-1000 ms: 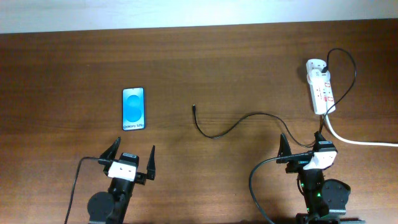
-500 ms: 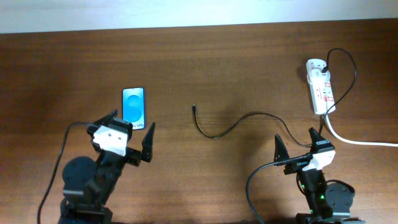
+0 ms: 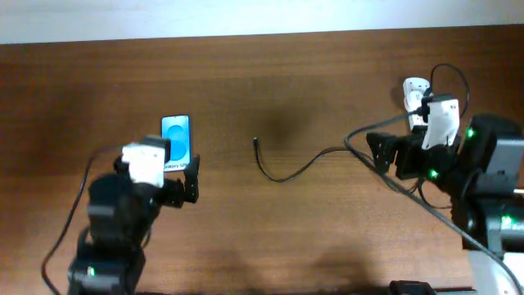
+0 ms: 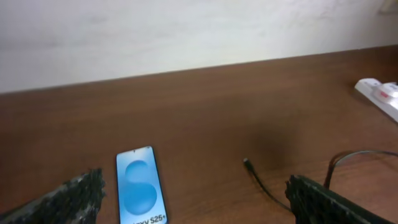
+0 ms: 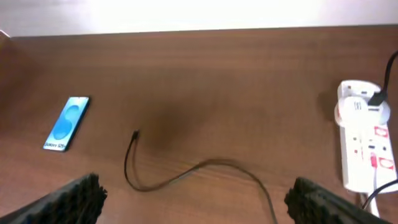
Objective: Plug charger to phone and switch on socket
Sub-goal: 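Lower the left gripper over the blue phone and grasp it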
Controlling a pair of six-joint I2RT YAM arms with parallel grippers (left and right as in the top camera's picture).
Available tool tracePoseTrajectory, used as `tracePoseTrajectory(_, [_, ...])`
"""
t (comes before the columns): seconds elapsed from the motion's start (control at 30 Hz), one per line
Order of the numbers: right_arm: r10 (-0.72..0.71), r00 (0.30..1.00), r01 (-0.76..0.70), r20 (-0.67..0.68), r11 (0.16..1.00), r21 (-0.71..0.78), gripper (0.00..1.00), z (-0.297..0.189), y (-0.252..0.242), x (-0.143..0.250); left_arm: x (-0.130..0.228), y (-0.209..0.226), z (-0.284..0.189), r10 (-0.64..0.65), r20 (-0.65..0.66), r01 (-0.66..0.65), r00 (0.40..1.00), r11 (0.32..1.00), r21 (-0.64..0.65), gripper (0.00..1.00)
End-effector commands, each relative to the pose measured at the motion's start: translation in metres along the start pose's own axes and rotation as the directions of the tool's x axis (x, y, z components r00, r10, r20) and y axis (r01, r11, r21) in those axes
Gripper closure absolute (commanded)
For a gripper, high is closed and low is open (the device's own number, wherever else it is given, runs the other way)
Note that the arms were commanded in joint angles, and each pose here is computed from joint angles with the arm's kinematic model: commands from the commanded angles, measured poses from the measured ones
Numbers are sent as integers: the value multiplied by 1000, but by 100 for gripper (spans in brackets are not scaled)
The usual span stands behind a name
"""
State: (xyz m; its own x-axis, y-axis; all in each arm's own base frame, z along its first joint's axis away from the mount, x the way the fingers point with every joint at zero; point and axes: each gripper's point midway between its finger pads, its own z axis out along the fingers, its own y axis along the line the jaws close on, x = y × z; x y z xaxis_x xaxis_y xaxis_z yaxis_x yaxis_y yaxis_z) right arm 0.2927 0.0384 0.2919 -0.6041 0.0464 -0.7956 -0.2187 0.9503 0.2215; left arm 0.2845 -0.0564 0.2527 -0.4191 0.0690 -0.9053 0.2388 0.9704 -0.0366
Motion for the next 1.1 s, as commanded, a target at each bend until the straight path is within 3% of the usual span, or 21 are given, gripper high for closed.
tracePoseTrajectory(0.0, [-21,1000,21,-8,1000,-9,2,0,2,-11,-25,6,18,-40,-126,37,991,999,-26,1])
tracePoseTrajectory(0.2, [12,997,-14,-80,1000,-26,2,13,0,2,-21,11,54,-77,-462,65,884,997,-42,1])
tracePoseTrajectory(0.33, [43,991,-51,-129,997,-59,2,20,3,11,-12,14,74,-83,-492,68,867,997,-47,1])
tracePoseTrajectory(0.43, [54,986,-64,-157,996,-57,2,27,0,15,0,43,93,-293,-502,203,814,952,-227,0])
tracePoseTrajectory(0.53, [60,983,-70,-173,996,-55,2,27,0,19,3,59,112,-345,-577,181,741,929,-323,1])
tracePoseTrajectory(0.63, [61,983,-72,-175,996,-55,2,27,0,19,29,75,136,-392,-626,152,674,903,-402,1])
tracePoseTrajectory(0.87, [74,973,-87,-219,995,-49,2,39,-5,26,87,85,187,-377,-711,95,593,910,-403,1])
tracePoseTrajectory(1.07, [83,965,-97,-248,994,-47,2,47,-8,31,129,87,216,-263,-795,17,547,953,-304,1])
